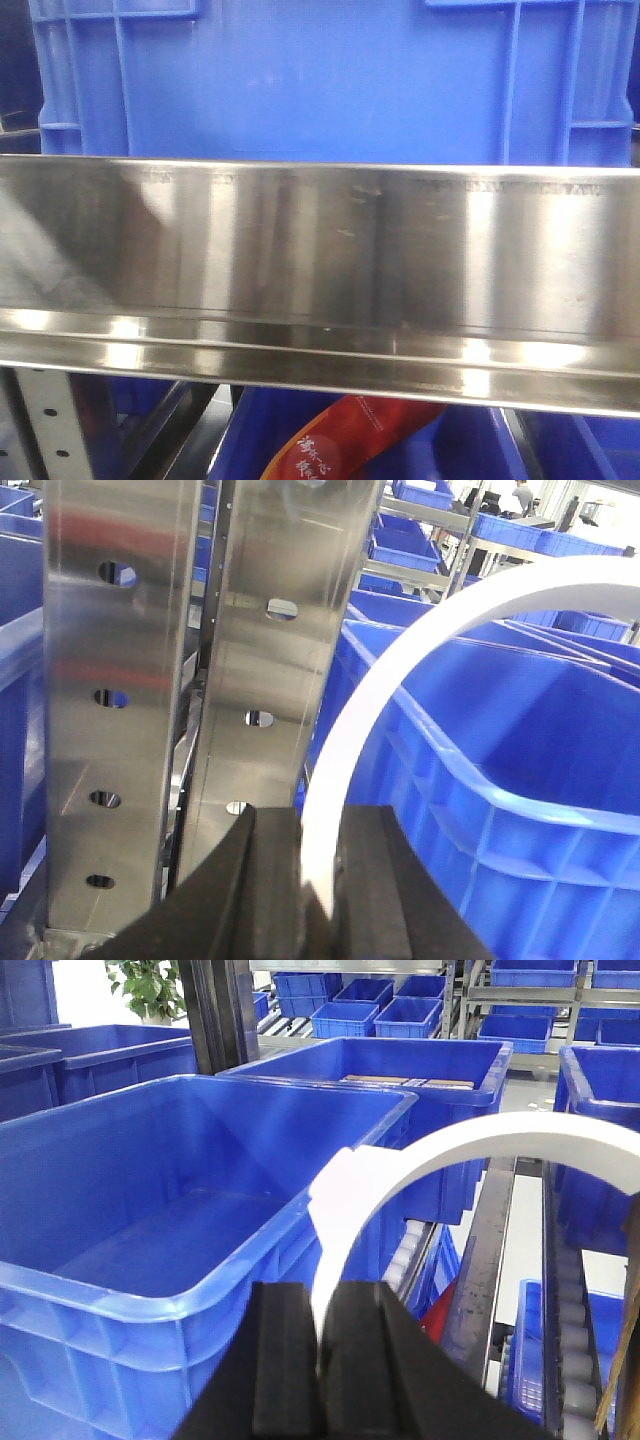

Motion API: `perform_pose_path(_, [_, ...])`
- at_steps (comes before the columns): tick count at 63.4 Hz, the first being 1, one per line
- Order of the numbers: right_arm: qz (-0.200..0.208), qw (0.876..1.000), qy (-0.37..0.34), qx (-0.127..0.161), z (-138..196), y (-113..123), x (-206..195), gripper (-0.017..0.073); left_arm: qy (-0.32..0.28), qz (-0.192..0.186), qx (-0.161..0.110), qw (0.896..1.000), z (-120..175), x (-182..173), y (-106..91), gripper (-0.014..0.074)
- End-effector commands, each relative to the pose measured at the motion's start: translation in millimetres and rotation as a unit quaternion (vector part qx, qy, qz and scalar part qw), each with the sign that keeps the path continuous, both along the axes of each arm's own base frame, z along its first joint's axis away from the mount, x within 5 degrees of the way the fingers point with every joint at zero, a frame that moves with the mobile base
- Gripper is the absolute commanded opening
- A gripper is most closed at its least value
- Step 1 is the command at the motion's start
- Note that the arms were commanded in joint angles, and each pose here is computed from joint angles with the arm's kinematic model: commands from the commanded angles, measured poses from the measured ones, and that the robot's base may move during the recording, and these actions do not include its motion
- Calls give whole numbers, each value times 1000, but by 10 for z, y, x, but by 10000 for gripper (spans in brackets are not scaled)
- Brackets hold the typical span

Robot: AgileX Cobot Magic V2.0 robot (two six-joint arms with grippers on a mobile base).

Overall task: Grab PVC pipe and place in blue bin
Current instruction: 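Move both held pipe pieces over the open blue bin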

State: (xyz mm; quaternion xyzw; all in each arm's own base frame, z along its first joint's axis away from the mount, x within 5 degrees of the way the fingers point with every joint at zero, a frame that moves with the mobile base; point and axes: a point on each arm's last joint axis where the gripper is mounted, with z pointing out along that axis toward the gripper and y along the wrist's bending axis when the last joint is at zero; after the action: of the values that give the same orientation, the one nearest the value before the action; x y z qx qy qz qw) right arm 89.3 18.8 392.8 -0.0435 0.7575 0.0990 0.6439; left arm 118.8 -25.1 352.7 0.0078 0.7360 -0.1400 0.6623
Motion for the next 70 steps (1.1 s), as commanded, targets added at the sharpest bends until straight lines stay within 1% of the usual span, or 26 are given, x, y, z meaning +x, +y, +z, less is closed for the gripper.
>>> perform_pose_path(1, [-3, 1000, -22, 2, 42, -6, -12, -169, -11, 2, -5, 1000, 49, -11, 7, -111])
perform_pose_path(8, [-4, 1000, -28, 7, 56, -6, -11, -169, -10, 0, -4, 1000, 96, -24, 5, -111])
perform_pose_path(16, [-4, 999, -35, 7, 99, -7, -20, -169, -23, -2, -6, 1000, 232, -52, 6, -111])
perform_pose_path(21, [-2, 999, -34, 12, 126, -1, -6, -169, -16, -7, -6, 1000, 306, -58, -1, -111])
perform_pose_path(24, [2, 999, -26, 18, 124, 9, 15, -169, 1, -13, -3, 1000, 321, -45, -17, -111])
perform_pose_path(26, [6, 999, -23, 28, 125, 18, 30, -169, 8, -19, -1, 1000, 342, -33, -32, -111])
perform_pose_path(30, [10, 999, -17, 39, 128, 30, 66, -169, 7, -28, -1, 1000, 394, -12, -58, -111])
perform_pose_path(37, [9, 999, -20, 40, 176, 31, 95, -169, 1, -47, 4, 999, 491, 40, -116, -111])
perform_pose_path(51, [10, 998, -42, 41, 360, 31, 85, -169, -3, -90, 7, 996, 689, 203, -288, -111])
perform_pose_path(58, [15, 999, -24, 39, 397, 46, 169, -169, 8, -117, 9, 993, 748, 354, -435, -111])
perform_pose_path(62, [18, 999, -10, 38, 402, 56, 242, -169, 10, -128, 22, 991, 772, 444, -517, -111])
perform_pose_path(67, [21, 999, -4, 45, 431, 68, 315, -169, 8, -138, 45, 989, 797, 564, -622, -111])
perform_pose_path(70, [20, 999, -4, 49, 446, 71, 356, -169, 3, -143, 47, 989, 822, 625, -678, -111])
